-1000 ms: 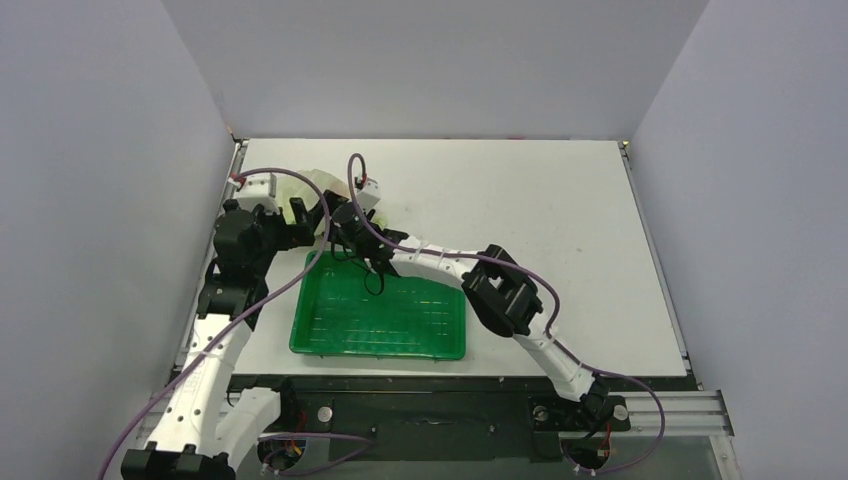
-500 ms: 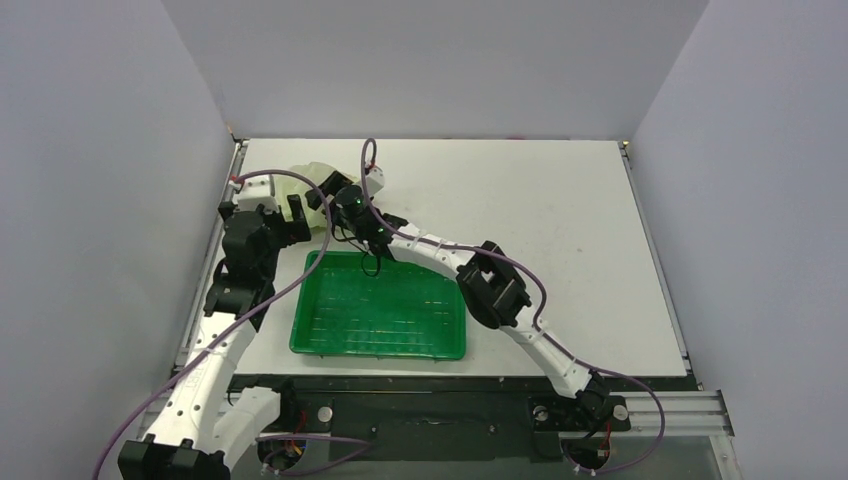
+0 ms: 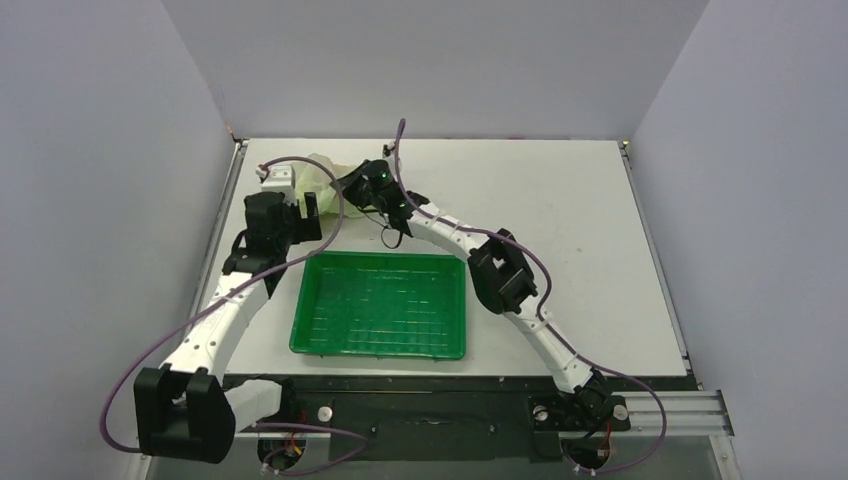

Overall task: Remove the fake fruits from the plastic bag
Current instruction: Untie the plastic bag at the center of the board.

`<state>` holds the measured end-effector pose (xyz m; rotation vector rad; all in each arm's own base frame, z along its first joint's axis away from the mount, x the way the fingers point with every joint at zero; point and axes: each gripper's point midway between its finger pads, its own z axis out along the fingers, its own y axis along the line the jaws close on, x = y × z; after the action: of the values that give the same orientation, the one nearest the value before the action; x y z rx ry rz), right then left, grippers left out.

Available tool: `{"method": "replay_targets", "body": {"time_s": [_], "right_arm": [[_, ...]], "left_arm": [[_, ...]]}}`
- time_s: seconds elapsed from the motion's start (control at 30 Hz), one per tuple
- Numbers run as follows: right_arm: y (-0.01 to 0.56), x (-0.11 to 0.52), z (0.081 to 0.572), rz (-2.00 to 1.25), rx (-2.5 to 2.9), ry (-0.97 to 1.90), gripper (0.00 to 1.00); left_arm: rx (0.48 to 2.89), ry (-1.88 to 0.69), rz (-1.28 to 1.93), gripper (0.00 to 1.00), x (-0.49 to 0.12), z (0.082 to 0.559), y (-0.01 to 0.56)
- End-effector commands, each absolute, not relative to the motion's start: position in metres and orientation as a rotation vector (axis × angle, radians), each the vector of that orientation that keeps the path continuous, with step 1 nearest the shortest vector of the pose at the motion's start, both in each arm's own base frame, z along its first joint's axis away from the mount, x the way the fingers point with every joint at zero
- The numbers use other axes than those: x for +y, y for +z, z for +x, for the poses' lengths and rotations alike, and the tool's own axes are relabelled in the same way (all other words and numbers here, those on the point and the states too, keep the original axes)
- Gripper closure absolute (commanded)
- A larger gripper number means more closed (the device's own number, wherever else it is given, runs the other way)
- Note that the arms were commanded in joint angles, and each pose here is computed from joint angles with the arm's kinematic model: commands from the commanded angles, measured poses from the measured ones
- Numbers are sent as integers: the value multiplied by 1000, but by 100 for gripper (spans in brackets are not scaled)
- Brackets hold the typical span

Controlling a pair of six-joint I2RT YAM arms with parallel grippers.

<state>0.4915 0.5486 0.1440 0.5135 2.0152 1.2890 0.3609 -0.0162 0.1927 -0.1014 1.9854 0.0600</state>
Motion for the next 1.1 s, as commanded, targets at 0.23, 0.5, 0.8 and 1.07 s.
{"method": "replay_targets", "body": {"time_s": [0.23, 0.5, 0.8, 1.07], "right_arm": [[257, 529, 489, 548, 1940, 1691, 100], [272, 529, 479, 585, 1925, 1725, 100], [279, 524, 474, 585, 1934, 1733, 100], [284, 521, 470, 589, 1937, 1756, 100]], "left_arm": [[2154, -355, -40, 28, -68, 414, 176], [2257, -261, -69, 36, -61, 444, 160], [2324, -164, -45, 43, -54, 437, 141], [2314, -131, -56, 51, -48, 439, 148]]}}
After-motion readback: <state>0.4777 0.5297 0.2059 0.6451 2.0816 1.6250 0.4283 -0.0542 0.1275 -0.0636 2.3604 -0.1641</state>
